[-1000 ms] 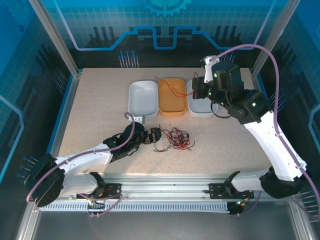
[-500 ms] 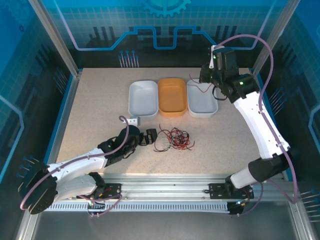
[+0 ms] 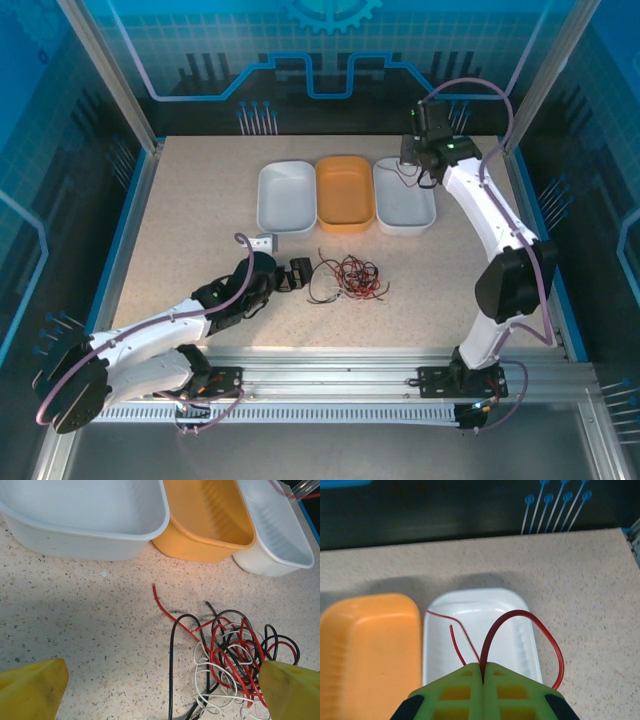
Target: Untangle the cables
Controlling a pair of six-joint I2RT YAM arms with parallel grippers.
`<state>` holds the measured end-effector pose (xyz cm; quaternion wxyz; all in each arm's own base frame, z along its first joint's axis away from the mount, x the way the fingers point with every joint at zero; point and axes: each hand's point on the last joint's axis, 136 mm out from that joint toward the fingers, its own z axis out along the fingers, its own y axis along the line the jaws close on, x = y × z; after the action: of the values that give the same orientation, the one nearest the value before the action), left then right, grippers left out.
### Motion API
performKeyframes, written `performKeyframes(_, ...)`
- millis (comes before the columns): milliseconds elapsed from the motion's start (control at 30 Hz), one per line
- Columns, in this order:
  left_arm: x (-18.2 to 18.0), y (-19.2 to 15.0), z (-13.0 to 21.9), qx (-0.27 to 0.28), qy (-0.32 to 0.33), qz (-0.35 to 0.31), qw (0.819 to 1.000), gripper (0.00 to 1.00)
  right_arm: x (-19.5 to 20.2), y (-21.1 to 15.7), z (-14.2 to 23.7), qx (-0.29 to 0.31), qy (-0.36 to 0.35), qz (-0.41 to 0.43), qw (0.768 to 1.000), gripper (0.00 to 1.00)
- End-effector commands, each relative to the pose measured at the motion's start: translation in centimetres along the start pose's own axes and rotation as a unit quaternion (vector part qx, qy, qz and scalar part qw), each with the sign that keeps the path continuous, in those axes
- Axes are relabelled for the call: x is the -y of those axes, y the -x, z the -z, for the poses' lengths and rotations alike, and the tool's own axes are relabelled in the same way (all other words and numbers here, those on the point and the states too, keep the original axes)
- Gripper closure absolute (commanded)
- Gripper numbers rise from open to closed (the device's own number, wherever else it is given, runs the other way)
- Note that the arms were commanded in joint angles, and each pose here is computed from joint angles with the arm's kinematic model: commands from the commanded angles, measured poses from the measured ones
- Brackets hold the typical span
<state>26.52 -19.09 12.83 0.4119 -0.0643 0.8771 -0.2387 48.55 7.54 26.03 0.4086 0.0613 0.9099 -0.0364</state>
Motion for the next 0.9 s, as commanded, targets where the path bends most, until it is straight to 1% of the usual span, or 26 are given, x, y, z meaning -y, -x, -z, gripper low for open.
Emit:
performKeyframes(0, -0.7, -0.4, 0.0, -0.004, 0.011, -0.012, 1.0, 0.01, 1.4, -1.8, -2.2, -0.022, -0.037, 0.002, 0.999, 1.0)
performKeyframes(133, -0.7, -0.6, -0.2, -0.006, 0.012, -0.011, 1.0, 0.01, 1.0, -4.9, -4.6, -0.069, -0.035, 0.011, 0.997, 1.0)
performKeyframes(267, -0.6, -0.8, -0.5, -0.011, 0.009, -0.008, 1.0, 0.01, -0.1, -8.1, -6.7, -0.12, -0.014, 0.017, 0.993, 1.0)
performKeyframes(567, -0.6, -1.0, -0.7, -0.015, 0.009, -0.008, 1.0, 0.01, -1.7, -14.7, -10.8, -0.245, 0.006, 0.041, 0.969, 1.0)
performKeyframes(733, -0.4, -1.1, -0.8, -0.019, 0.007, -0.008, 1.0, 0.01, -1.5, -17.2, -12.3, -0.292, -0.005, 0.049, 0.955, 1.0)
performKeyframes(867, -0.3, -1.2, -0.9, -0.023, 0.006, -0.008, 1.0, 0.01, -0.8, -18.1, -12.7, -0.314, -0.019, 0.046, 0.948, 1.0)
